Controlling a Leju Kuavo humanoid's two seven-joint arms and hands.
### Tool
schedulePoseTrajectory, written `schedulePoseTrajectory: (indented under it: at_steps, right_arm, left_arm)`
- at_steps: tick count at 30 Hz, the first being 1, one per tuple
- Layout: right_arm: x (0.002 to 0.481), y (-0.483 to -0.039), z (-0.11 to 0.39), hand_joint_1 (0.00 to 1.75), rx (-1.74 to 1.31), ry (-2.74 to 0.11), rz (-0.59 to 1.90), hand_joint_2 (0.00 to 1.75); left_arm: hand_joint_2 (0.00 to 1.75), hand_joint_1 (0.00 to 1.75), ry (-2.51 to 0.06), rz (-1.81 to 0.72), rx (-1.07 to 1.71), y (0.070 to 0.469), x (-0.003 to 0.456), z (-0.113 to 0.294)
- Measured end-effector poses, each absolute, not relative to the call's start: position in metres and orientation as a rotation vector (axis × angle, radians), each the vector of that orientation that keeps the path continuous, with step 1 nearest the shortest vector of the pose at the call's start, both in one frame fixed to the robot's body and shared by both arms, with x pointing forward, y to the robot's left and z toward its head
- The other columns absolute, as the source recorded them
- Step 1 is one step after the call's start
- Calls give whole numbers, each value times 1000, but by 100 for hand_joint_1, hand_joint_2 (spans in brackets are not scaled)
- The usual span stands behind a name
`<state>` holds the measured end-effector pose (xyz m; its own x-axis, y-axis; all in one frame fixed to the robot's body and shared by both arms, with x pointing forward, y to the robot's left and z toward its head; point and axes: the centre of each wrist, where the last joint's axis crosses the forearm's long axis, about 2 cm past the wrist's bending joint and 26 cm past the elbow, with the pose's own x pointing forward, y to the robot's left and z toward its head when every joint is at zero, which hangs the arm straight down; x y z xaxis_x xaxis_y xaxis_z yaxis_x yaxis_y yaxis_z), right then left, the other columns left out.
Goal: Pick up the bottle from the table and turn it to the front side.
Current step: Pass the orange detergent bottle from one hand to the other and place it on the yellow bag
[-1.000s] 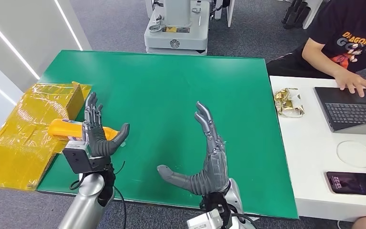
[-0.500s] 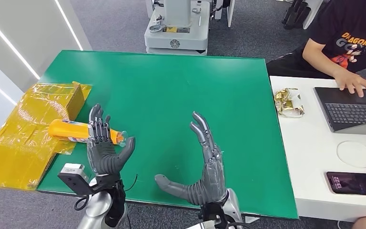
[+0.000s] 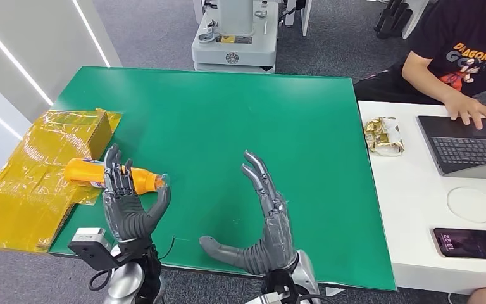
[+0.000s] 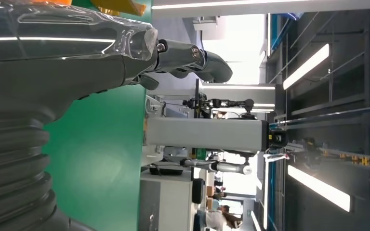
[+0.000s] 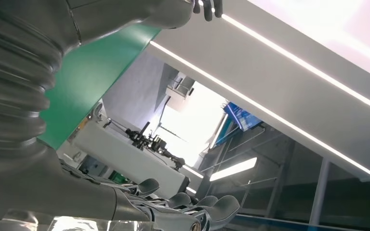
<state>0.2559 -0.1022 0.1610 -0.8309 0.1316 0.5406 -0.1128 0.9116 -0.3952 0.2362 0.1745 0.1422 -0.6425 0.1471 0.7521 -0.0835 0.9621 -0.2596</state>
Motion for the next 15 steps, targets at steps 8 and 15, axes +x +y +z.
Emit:
schedulePoseTrajectory:
  at_steps: [8,15]
  right_arm:
    - [260,-98,163,0,13,-2491,573,175]
    - [264,-93,164,0,23,-2498,572,175]
  left_arm:
    - [175,0,-2225,381,-64,177,235,141]
    - [175,0,-2228,388,-62,182,235,140]
